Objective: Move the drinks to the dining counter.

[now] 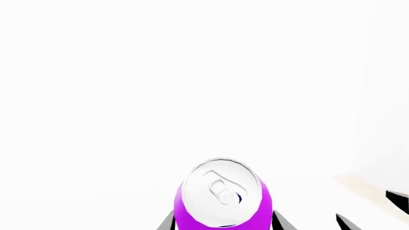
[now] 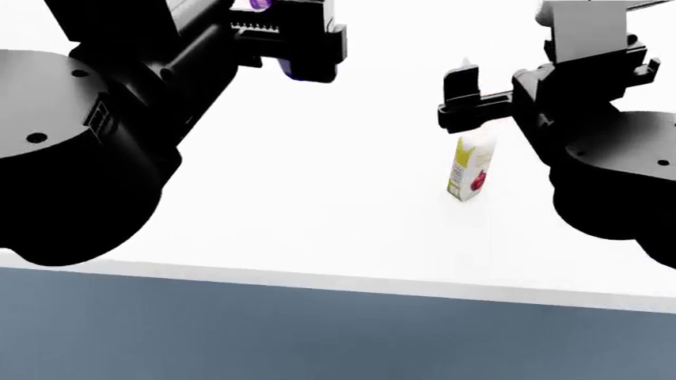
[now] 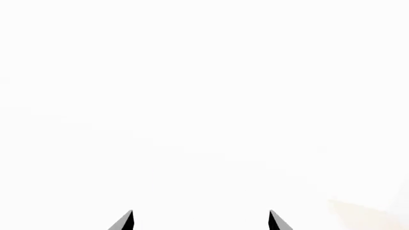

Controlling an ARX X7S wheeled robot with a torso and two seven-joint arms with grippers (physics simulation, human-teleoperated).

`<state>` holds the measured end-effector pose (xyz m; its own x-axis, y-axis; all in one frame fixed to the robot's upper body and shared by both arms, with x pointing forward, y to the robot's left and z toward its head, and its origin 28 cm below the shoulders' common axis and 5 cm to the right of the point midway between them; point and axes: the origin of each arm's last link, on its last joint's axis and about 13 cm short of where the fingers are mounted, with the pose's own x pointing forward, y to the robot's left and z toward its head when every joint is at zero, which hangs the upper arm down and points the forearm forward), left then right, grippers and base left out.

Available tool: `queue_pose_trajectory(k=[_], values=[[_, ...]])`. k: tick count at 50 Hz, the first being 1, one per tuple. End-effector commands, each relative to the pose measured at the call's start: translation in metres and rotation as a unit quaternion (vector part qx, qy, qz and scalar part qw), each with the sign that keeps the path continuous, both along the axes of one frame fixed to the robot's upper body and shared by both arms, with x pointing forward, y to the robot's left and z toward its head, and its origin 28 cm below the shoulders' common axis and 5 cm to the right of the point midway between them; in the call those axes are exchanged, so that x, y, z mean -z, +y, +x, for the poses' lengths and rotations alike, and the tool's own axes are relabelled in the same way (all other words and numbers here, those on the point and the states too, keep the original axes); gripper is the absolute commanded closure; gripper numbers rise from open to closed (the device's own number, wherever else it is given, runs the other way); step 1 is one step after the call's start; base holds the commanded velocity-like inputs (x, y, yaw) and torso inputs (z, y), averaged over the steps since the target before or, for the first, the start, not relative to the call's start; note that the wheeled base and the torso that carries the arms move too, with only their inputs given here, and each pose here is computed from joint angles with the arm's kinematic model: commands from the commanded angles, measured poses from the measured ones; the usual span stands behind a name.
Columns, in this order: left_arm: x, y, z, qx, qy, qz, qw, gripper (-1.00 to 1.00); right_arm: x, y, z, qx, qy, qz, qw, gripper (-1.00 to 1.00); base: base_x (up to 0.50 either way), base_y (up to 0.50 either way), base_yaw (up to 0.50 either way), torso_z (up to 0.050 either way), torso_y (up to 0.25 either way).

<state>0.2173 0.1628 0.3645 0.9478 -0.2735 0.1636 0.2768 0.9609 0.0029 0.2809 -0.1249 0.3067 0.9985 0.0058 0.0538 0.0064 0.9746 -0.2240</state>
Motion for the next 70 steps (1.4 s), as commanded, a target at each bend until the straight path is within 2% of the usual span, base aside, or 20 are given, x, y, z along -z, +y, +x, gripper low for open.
queue_pose_trajectory(k=[1, 19, 29, 35, 42, 49, 59, 70], values=[[0.010, -0.003, 0.005, -0.004, 0.013, 0.002, 1.000, 1.00, -0.031, -0.001, -0.015, 0.002, -0.050, -0.005, 0.999, -1.00, 0.00, 0.00, 0.00, 0.000, 0.000], [0.070, -0.014, 0.033, -0.002, 0.075, 0.022, 0.997, 1.00, -0.061, -0.008, -0.034, 0.022, -0.099, -0.005, 0.995, -1.00, 0.00, 0.00, 0.00, 0.000, 0.001], [0.088, -0.016, 0.038, -0.004, 0.092, 0.016, 0.996, 1.00, -0.068, -0.009, -0.040, 0.023, -0.112, -0.007, 0.993, -1.00, 0.00, 0.00, 0.00, 0.000, 0.001], [0.104, -0.016, 0.044, -0.016, 0.085, 0.037, 0.996, 1.00, -0.070, -0.008, -0.041, 0.020, -0.116, -0.008, 0.993, -1.00, 0.00, 0.00, 0.00, 0.000, 0.000], [0.111, -0.015, 0.049, -0.021, 0.089, 0.023, 0.996, 1.00, -0.072, -0.007, -0.043, 0.018, -0.120, -0.009, 0.993, -1.00, 0.00, 0.00, 0.00, 0.000, 0.001], [0.113, -0.015, 0.049, -0.026, 0.083, 0.037, 0.995, 1.00, -0.073, -0.006, -0.043, 0.016, -0.120, -0.010, 0.993, -1.00, 0.00, 0.00, 0.00, 0.001, 0.000], [0.123, -0.015, 0.051, -0.036, 0.101, 0.063, 0.992, 1.00, -0.072, -0.005, -0.041, 0.013, -0.118, -0.011, 0.993, -1.00, 0.00, 0.00, 0.00, 0.000, 0.001], [0.128, -0.016, 0.051, -0.036, 0.126, 0.067, 0.989, 1.00, -0.072, -0.005, -0.041, 0.013, -0.117, -0.013, 0.993, -1.00, 0.00, 0.00, 0.00, 0.000, 0.001]])
